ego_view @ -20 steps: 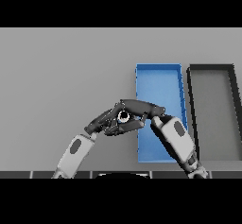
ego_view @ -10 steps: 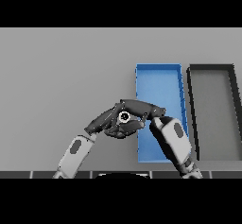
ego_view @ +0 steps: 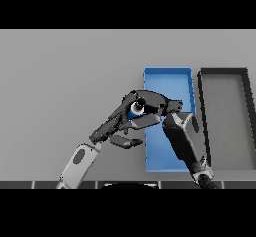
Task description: Pick up the blue pipe and place it into the blue bin.
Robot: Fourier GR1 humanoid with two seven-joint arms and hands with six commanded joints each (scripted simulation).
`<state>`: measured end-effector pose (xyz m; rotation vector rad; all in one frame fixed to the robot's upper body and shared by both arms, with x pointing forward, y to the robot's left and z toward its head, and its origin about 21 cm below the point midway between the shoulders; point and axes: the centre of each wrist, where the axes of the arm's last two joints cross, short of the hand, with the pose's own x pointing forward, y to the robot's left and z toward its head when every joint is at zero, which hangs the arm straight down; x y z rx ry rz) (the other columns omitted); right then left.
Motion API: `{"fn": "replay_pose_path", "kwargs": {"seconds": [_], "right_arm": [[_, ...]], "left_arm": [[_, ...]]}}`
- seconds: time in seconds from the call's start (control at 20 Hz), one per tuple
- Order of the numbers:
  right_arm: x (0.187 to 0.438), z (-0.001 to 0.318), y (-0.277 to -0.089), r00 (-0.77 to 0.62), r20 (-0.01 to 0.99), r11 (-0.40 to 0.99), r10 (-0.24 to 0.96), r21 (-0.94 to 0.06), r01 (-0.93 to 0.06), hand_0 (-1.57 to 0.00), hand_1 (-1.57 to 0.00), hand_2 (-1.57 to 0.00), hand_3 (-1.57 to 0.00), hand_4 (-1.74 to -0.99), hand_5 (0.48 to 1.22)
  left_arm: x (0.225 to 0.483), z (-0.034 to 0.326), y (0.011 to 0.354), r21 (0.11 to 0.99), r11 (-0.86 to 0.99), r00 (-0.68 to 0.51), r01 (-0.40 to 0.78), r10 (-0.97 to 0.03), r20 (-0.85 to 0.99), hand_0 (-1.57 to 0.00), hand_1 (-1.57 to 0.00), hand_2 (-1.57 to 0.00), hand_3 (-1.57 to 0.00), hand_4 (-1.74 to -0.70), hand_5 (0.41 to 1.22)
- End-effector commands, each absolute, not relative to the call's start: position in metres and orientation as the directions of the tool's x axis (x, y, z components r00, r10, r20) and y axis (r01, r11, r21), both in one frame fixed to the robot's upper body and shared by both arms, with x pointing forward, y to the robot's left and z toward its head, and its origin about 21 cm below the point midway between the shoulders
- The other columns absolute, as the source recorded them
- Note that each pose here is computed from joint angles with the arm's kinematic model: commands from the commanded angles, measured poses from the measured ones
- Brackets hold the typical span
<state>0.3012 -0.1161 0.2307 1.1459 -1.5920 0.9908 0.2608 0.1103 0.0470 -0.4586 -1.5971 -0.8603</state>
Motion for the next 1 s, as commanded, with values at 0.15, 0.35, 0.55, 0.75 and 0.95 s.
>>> {"fn": "replay_pose_path", "kwargs": {"seconds": [0.15, 0.35, 0.55, 0.75, 0.95], "right_arm": [[0.334, 0.304, -0.14, -0.296, 0.87, 0.449, -0.393, -0.1, -0.888, -1.57, -1.57, -1.57, -1.57, -1.741, 1.221], [0.38, 0.326, -0.17, -0.31, 0.904, 0.611, -0.294, -0.072, -0.788, -1.57, -1.57, -1.57, -1.57, -1.741, 1.221], [0.412, 0.303, -0.207, -0.29, 0.937, 0.723, -0.194, -0.064, -0.688, -1.57, -1.57, -1.57, -1.57, -1.741, 1.221], [0.421, 0.261, -0.235, -0.173, 0.976, 0.786, -0.136, 0.0, -0.618, -1.57, -1.57, -1.57, -1.57, -1.741, 1.221], [0.413, 0.216, -0.253, -0.058, 0.996, 0.82, -0.07, 0.024, -0.571, -1.57, -1.57, -1.57, -1.57, -1.741, 1.221]], "left_arm": [[0.26, 0.048, 0.11, 0.272, 0.642, -0.184, 0.717, -0.202, 0.962, 0.0, 0.0, 0.0, 0.0, -0.9, 0.432], [0.263, 0.051, 0.111, 0.281, 0.636, -0.186, 0.718, -0.213, 0.959, 0.0, 0.0, 0.0, 0.0, -0.89, 0.421], [0.261, 0.046, 0.114, 0.296, 0.637, -0.201, 0.712, -0.22, 0.955, 0.0, 0.0, 0.0, 0.0, -0.88, 0.412], [0.258, 0.048, 0.116, 0.305, 0.63, -0.209, 0.714, -0.225, 0.952, 0.0, 0.0, 0.0, 0.0, -0.87, 0.419], [0.26, 0.048, 0.116, 0.292, 0.639, -0.197, 0.712, -0.217, 0.956, 0.0, 0.0, 0.0, 0.0, -0.87, 0.422]]}}
